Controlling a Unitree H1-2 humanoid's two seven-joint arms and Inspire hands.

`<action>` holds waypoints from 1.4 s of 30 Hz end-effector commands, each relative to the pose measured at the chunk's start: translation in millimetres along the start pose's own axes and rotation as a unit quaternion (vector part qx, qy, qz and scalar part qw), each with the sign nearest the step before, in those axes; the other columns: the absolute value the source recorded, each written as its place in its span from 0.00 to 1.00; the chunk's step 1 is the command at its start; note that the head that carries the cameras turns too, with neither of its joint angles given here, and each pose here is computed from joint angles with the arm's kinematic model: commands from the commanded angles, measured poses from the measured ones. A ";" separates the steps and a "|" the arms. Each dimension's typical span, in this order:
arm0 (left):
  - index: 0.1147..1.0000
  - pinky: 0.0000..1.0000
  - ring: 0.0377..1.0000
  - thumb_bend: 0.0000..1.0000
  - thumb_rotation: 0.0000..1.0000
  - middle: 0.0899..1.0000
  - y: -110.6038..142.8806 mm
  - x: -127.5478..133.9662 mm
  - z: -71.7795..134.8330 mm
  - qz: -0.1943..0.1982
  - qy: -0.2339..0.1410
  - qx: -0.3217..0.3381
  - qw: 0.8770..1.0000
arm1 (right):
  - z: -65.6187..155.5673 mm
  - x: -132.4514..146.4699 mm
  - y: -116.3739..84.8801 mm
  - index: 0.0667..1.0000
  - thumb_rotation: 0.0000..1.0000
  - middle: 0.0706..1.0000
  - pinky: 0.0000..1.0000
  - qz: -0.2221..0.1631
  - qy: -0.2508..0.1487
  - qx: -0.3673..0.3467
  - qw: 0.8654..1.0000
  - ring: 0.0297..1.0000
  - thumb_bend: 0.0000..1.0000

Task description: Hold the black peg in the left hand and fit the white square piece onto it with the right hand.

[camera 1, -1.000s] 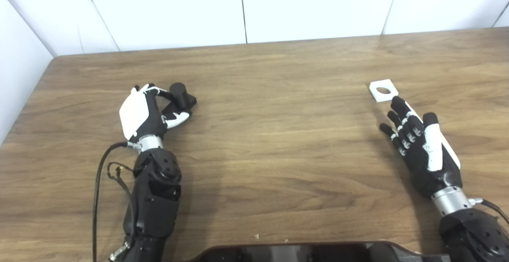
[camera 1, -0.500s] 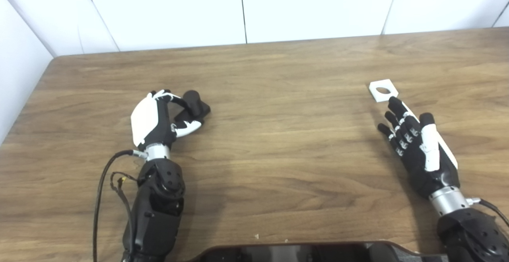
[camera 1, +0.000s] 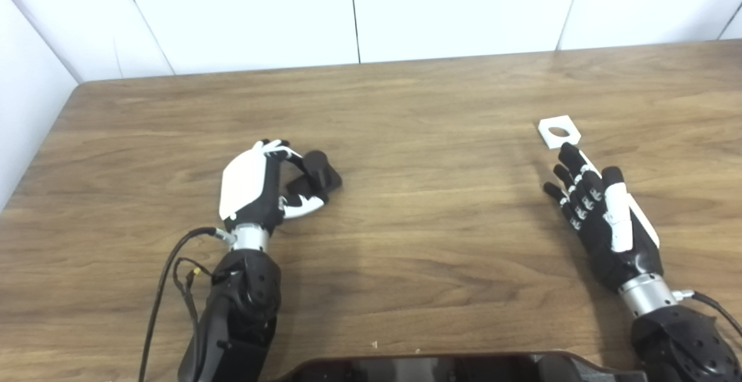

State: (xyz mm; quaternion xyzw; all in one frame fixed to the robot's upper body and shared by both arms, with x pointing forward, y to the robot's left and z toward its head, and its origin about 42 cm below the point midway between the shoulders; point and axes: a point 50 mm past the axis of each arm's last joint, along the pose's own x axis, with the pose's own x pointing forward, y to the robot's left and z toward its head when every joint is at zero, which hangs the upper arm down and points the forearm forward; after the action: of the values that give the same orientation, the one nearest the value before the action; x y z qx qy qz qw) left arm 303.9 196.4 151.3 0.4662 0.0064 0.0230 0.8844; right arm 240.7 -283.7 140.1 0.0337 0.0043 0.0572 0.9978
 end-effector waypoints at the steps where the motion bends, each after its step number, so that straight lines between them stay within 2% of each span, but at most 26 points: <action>1: 0.43 0.79 0.94 0.51 0.06 0.85 0.6 -5.8 12.8 -0.006 -0.033 0.004 0.999 | 16.5 3.7 6.3 0.96 1.00 1.00 0.95 0.008 -0.035 -0.001 0.999 1.00 0.67; 12: 0.43 0.81 0.94 0.51 0.06 0.85 -18.6 -43.6 40.6 -0.082 -0.084 -0.037 0.992 | 19.8 0.3 5.4 0.96 1.00 1.00 0.97 -0.005 -0.036 -0.006 0.999 1.00 0.68; 15: 0.43 0.78 0.95 0.51 0.06 0.86 -25.5 -55.9 49.9 -0.107 -0.094 -0.040 0.989 | 20.7 0.6 5.9 0.96 1.00 1.00 0.97 -0.006 -0.038 -0.003 0.999 1.00 0.68; 18: 0.43 0.82 0.97 0.51 0.06 0.88 -31.6 -66.8 58.4 -0.130 -0.107 -0.052 0.984 | 22.0 0.4 7.0 0.96 1.00 1.00 0.96 -0.008 -0.038 0.002 0.999 1.00 0.68; 25: 0.43 0.81 0.96 0.51 0.06 0.87 -40.2 -85.0 76.5 -0.152 -0.139 -0.052 0.977 | 23.6 0.8 8.3 0.96 1.00 1.00 0.96 -0.008 -0.039 0.008 0.999 1.00 0.68; 33: 0.43 0.86 0.98 0.51 0.06 0.89 -49.8 -86.2 80.5 -0.166 -0.145 -0.055 0.974 | 25.9 0.8 7.3 0.96 1.00 1.00 0.96 -0.012 -0.040 0.010 0.999 1.00 0.68; 35: 0.43 0.84 0.98 0.51 0.06 0.89 -49.7 -84.7 79.6 -0.163 -0.143 -0.057 0.974 | 27.0 2.0 4.9 0.95 0.97 1.00 0.95 -0.014 -0.044 0.008 0.999 1.00 0.67; 36: 0.43 0.84 0.98 0.51 0.06 0.89 -49.8 -84.0 78.9 -0.163 -0.143 -0.057 0.975 | 28.6 3.8 3.5 0.94 0.93 0.99 0.94 -0.019 -0.049 0.001 0.999 1.00 0.66; 38: 0.43 0.83 0.97 0.51 0.06 0.89 -49.8 -83.0 77.9 -0.162 -0.143 -0.054 0.975 | 32.8 7.6 0.9 0.93 0.91 0.98 0.92 -0.026 -0.060 -0.032 0.997 1.00 0.64; 40: 0.43 0.83 0.98 0.51 0.06 0.89 -49.9 -81.7 76.2 -0.161 -0.141 -0.052 0.975 | 40.8 15.1 -2.1 0.89 0.80 0.94 0.89 -0.043 -0.073 -0.057 0.995 0.97 0.64; 42: 0.43 0.83 0.98 0.51 0.06 0.89 -50.0 -81.0 75.5 -0.160 -0.140 -0.053 0.976 | 47.7 20.0 -4.4 0.88 0.75 0.92 0.89 -0.049 -0.079 -0.072 0.993 0.96 0.64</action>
State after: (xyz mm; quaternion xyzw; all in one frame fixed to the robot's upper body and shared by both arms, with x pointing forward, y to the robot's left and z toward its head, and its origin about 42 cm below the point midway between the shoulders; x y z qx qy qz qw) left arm 225.5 105.0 155.7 0.4146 -0.0522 -0.1721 0.8921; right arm 249.8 -287.9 161.6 -0.0137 -0.0190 0.0086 0.9997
